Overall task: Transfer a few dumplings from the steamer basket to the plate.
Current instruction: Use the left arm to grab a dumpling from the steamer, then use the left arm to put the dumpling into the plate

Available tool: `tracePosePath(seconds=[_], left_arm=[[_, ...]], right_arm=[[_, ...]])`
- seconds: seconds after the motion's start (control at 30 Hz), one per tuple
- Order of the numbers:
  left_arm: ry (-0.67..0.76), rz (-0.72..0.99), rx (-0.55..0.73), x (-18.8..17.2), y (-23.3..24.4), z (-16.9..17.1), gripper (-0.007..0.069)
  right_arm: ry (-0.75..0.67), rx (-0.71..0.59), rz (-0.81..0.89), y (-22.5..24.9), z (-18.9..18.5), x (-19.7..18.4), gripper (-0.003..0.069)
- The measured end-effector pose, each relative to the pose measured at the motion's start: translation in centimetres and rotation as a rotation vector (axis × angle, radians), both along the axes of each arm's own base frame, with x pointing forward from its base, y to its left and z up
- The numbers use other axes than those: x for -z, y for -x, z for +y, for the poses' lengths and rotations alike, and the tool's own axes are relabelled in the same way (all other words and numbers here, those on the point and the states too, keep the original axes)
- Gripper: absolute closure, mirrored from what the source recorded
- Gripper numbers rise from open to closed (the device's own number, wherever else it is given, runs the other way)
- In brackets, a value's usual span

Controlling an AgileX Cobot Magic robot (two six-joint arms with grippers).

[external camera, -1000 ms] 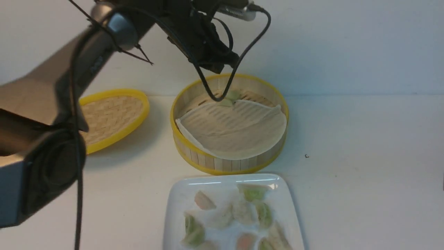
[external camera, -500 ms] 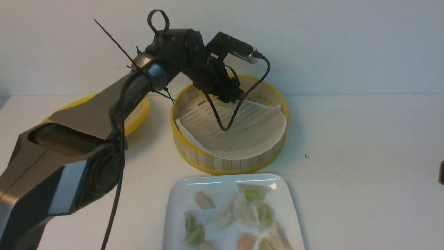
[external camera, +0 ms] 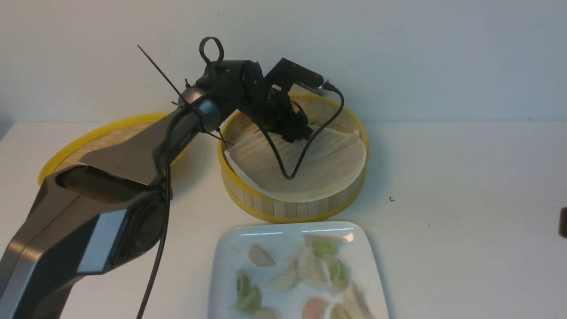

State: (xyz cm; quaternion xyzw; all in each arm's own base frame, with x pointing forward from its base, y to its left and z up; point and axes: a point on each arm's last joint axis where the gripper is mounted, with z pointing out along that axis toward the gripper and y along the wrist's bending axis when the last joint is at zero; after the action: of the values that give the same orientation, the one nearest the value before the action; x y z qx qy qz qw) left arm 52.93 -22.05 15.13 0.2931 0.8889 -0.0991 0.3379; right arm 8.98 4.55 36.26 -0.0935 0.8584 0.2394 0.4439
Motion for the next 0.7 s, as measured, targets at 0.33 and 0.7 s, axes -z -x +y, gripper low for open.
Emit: tracePosePath(seconds=[0.33, 0.7], left_arm=[[-0.018, 0.012, 0.029, -1.8, 0.2, 0.0, 0.0512], [-0.025, 0.004, 0.091, -11.3, 2.5, 0.6, 0.0512]], right_arm=[[0.0, 0.0, 0.001, 0.0, 0.0, 0.0, 0.0673], [-0.036, 0.047, 0.065, -0.5, -0.1, -0.3, 0.0673]])
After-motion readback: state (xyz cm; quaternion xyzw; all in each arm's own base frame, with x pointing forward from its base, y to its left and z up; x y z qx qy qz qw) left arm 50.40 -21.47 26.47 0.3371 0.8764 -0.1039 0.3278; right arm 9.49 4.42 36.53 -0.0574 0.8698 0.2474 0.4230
